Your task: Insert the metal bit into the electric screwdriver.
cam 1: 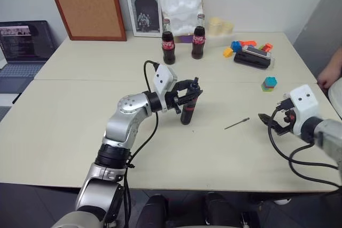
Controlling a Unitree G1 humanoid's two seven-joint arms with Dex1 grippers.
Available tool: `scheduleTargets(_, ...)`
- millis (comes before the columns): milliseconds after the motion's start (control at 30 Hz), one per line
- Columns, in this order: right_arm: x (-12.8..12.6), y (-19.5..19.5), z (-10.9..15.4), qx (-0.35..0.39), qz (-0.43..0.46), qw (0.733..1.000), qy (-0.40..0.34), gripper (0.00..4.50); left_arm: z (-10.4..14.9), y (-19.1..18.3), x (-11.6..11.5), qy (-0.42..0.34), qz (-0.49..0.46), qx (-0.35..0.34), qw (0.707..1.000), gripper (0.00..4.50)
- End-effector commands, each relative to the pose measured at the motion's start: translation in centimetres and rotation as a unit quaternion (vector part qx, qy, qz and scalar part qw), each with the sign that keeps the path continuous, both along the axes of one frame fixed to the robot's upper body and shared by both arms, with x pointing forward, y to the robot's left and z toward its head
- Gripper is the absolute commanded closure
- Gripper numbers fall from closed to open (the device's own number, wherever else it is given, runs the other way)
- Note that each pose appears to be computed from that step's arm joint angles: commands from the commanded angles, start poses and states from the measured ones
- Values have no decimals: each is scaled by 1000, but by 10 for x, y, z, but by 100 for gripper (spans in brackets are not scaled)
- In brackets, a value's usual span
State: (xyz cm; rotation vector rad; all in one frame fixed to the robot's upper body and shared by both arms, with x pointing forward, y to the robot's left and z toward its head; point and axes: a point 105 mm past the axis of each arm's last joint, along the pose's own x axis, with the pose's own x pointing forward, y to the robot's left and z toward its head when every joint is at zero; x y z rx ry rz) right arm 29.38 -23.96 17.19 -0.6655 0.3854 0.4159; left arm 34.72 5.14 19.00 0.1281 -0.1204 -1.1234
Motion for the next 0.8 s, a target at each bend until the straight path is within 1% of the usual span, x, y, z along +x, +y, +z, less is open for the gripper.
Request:
scheduleTargets(33, -3, 18, -5, -86, 154, 984, 26, 0, 14, 1, -7, 6, -23, 3, 1000, 283)
scheduleTargets(100, -2, 22, -8, -121, 211, 969, 37, 0, 16, 2, -9, 14, -25, 1, 1000, 283)
scheduleTargets(167, -2, 34, -15, -145, 289, 944, 66, 0, 12, 6, -13, 22, -27, 1, 999, 283)
scheduleTargets(200, -2, 37, -17, -151, 309, 936, 75, 0, 11, 7, -14, 24, -27, 1, 999, 283)
scheduleTargets(233, -1, 40, -21, -166, 338, 922, 88, 0, 7, 9, -16, 26, -27, 7, 999, 283)
scheduleTargets(300, 9, 46, -28, -184, 371, 905, 99, 0, 1, 12, -20, 30, -25, 17, 999, 283)
scheduleTargets(433, 29, 46, -34, -222, 401, 884, 97, 0, -1, 13, -24, 31, -25, 19, 999, 283)
scheduleTargets(500, 38, 41, -37, -250, 414, 869, 108, 0, -2, 12, -26, 33, -26, 19, 999, 283)
scheduleTargets(633, 51, 29, -46, -296, 431, 838, 154, 0, -3, 11, -27, 34, -27, 20, 999, 283)
scheduleTargets(733, 60, 19, -50, -339, 437, 815, 176, 0, -3, 11, -28, 34, -28, 20, 999, 283)
scheduleTargets(800, 63, 15, -51, -355, 446, 801, 185, 0, -3, 10, -28, 34, -28, 20, 999, 283)
